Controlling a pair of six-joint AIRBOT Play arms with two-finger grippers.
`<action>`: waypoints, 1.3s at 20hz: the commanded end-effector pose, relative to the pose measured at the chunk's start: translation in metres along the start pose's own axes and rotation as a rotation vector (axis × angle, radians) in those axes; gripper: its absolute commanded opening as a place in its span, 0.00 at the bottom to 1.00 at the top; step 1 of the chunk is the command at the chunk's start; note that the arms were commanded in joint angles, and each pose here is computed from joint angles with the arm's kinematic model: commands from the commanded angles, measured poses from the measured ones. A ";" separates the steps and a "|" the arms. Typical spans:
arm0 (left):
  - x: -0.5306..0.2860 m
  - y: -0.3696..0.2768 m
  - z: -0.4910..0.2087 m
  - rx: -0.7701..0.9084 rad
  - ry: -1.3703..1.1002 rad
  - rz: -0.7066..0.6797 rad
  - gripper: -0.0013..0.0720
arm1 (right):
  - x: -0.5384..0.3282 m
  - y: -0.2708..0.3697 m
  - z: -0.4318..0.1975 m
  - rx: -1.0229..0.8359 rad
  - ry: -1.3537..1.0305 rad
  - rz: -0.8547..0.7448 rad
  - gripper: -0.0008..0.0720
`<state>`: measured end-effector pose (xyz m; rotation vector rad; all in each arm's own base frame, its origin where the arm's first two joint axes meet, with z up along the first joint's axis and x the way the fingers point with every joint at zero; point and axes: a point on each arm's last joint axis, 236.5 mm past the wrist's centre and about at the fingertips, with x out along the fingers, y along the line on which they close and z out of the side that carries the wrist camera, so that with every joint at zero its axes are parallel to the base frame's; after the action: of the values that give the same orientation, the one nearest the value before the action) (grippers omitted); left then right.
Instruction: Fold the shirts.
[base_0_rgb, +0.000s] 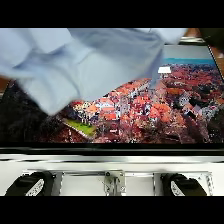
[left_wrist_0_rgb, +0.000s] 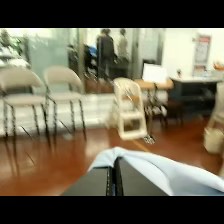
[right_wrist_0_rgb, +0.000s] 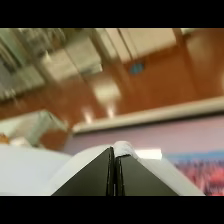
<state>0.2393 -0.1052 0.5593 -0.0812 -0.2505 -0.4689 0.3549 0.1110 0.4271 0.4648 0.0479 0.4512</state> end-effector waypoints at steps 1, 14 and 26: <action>-0.026 0.001 0.010 0.013 0.043 0.061 0.06 | -0.048 0.038 0.039 -0.017 -0.127 0.049 0.09; -0.066 0.024 -0.128 -0.039 0.610 0.165 0.06 | -0.126 -0.004 -0.071 -0.059 0.351 -0.233 0.08; 0.047 0.097 -0.298 -0.481 0.530 0.307 0.07 | 0.058 -0.128 -0.208 0.367 0.325 -0.289 0.09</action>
<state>0.3443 -0.0806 0.3017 -0.3127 0.4785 -0.2511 0.3702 0.1150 0.2169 0.6404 0.5975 0.2664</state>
